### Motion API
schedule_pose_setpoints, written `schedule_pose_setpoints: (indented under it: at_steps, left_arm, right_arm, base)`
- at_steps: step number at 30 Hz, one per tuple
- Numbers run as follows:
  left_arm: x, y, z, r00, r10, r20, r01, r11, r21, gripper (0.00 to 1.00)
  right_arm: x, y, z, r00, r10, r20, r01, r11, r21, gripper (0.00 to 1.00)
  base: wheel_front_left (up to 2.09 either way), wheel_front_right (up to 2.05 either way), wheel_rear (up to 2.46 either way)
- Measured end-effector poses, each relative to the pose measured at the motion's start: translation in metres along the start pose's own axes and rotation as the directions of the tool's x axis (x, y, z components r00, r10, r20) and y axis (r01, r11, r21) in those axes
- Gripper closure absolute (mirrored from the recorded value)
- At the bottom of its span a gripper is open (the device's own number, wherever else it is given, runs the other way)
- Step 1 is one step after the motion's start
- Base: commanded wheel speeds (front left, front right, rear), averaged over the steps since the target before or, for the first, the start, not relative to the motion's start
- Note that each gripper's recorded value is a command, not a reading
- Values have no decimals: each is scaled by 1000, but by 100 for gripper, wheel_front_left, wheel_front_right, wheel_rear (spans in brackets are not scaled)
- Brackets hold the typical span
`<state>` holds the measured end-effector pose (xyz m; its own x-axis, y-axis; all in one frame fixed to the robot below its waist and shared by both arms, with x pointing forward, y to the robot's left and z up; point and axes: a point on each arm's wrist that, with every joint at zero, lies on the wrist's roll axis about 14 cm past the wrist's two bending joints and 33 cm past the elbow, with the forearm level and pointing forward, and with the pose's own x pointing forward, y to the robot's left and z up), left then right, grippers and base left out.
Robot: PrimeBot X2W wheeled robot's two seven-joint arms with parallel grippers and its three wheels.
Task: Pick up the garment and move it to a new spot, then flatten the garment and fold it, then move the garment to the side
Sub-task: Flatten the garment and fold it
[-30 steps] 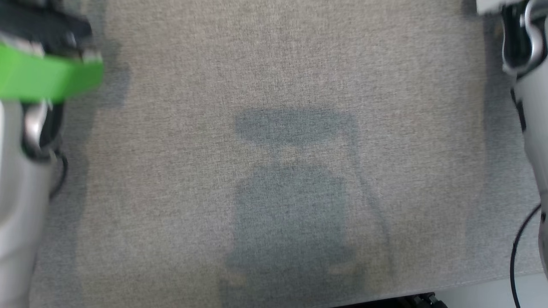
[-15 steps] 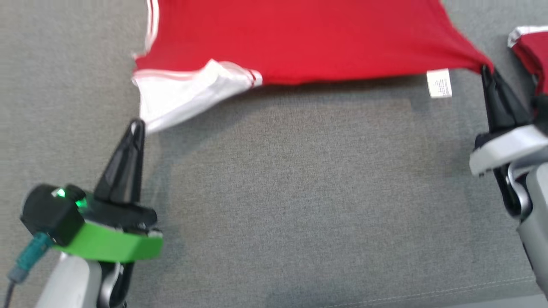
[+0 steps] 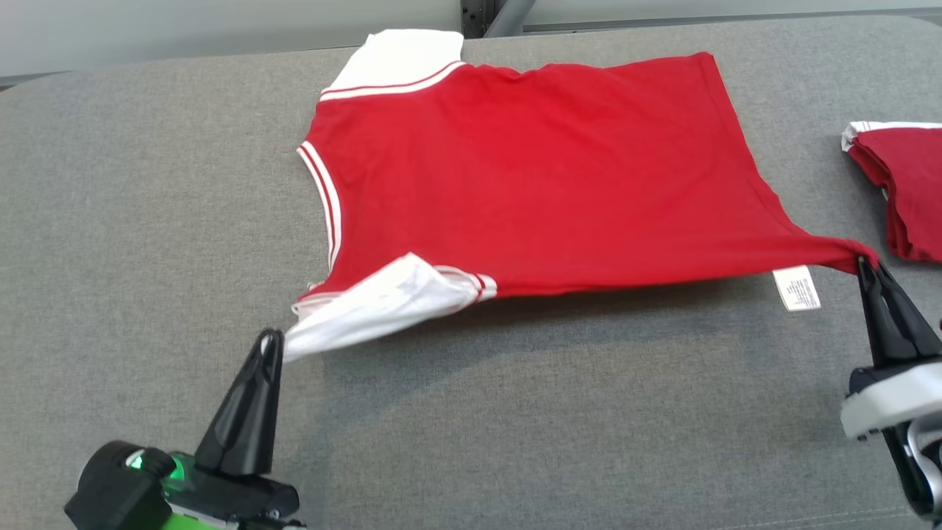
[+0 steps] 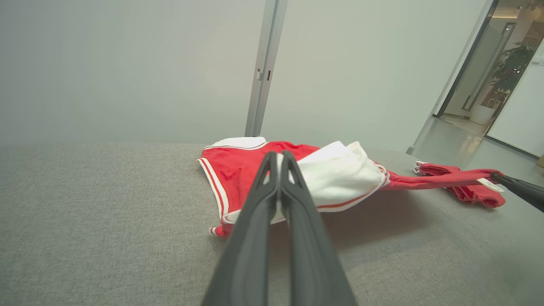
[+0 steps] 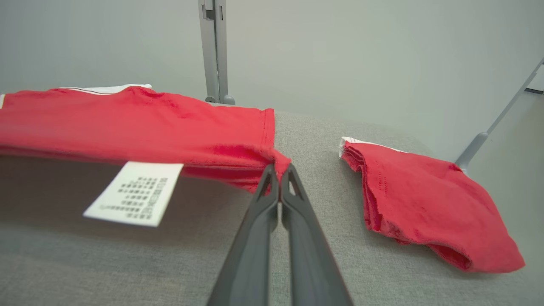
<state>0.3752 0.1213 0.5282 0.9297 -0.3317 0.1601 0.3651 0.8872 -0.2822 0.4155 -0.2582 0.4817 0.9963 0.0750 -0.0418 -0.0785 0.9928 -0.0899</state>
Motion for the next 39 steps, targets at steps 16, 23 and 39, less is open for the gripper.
schedule_pose_setpoints:
  at_steps: [16,23,39]
  left_arm:
    - [40,-10,-43,984,-125,-129,127,992,7,100]
    - [83,-1,-52,977,-163,-136,175,982,78,100]
    - [144,24,-61,980,-162,-115,183,962,201,100]
  right_arm:
    - [23,4,-38,989,-9,-146,20,997,75,100]
    - [57,10,-46,988,0,-154,15,995,98,100]
    - [114,13,-67,986,4,-169,14,994,105,100]
  base:
    - [0,0,0]
    - [0,0,0]
    - [0,0,0]
